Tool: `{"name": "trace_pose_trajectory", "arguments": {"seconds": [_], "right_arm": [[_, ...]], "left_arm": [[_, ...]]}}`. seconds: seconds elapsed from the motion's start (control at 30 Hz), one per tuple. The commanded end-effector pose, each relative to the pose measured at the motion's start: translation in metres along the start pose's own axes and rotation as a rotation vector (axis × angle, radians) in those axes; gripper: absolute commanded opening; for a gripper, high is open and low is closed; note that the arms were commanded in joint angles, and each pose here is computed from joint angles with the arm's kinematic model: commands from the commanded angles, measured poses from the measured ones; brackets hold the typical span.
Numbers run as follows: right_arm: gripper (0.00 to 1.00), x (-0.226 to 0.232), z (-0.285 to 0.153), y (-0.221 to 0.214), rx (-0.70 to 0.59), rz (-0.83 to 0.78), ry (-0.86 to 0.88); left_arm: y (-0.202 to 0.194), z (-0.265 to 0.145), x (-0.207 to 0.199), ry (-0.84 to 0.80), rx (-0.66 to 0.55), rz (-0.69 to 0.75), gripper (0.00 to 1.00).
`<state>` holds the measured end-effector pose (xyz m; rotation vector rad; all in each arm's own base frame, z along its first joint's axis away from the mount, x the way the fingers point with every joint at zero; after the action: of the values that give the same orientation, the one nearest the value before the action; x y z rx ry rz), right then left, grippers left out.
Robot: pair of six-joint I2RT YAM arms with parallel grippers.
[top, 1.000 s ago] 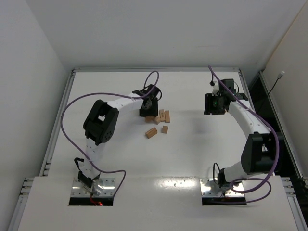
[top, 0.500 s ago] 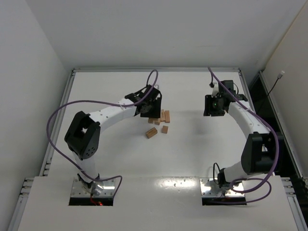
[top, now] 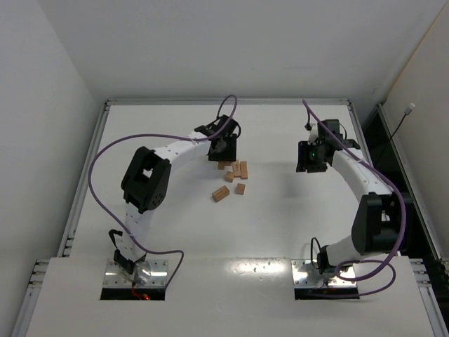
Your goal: Build the wood block tower
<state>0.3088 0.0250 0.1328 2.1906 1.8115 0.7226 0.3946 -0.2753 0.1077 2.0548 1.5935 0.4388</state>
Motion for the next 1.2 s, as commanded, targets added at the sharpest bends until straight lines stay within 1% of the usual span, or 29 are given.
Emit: {"name": "trace_pose_trajectory", "arguments": {"seconds": [0.0,0.23,0.4,0.47,0.6,0.63,0.73,1.0,1.03,1.1,1.17], "right_arm": [[0.39,0.003,-0.009,0.01,-0.063,0.005,0.019],[0.39,0.002,-0.007,0.009,-0.055,0.007,0.017],[0.39,0.004,-0.01,0.015,-0.072,0.004,0.021],[0.39,0.004,-0.007,0.014,-0.063,0.005,0.019],[0.39,0.005,-0.009,0.017,-0.072,0.004,0.021],[0.39,0.005,-0.009,0.017,-0.072,0.004,0.021],[0.39,0.005,-0.009,0.017,-0.072,0.004,0.021],[0.39,0.004,-0.006,0.016,-0.063,0.005,0.019],[0.39,0.005,-0.006,0.016,-0.061,0.005,0.028],[0.39,0.004,-0.004,0.015,-0.052,0.007,0.026],[0.39,0.006,-0.004,0.017,-0.058,0.005,0.038]], "left_arm": [[0.022,-0.01,-0.003,-0.009,-0.068,0.011,0.0],[0.001,0.0,-0.004,-0.033,-0.002,0.02,0.0],[-0.017,0.005,-0.004,-0.054,0.05,0.026,0.0],[-0.018,0.003,-0.003,-0.054,0.052,0.026,0.0],[-0.033,0.007,-0.001,-0.064,0.093,0.039,0.0],[-0.03,0.004,-0.002,-0.066,0.084,0.038,0.0],[-0.042,0.004,0.001,-0.066,0.117,0.05,0.0],[-0.062,-0.022,0.0,-0.098,0.131,0.1,0.0],[-0.07,-0.024,0.002,-0.102,0.148,0.101,0.0],[-0.07,-0.038,-0.004,-0.121,0.125,0.129,0.0],[-0.079,-0.046,-0.005,-0.135,0.138,0.16,0.0]]}}
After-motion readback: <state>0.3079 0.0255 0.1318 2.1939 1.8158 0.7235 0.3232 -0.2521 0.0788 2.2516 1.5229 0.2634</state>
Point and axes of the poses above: each gripper's point midway between its finger pads, its own z axis out along the fingers, its own x axis along the line the jaws close on, y = z × x, the point moved 5 cm from there along -z, back along the fingers, and after that the axes turned 12 degrees about z, right-handed, at the moved point
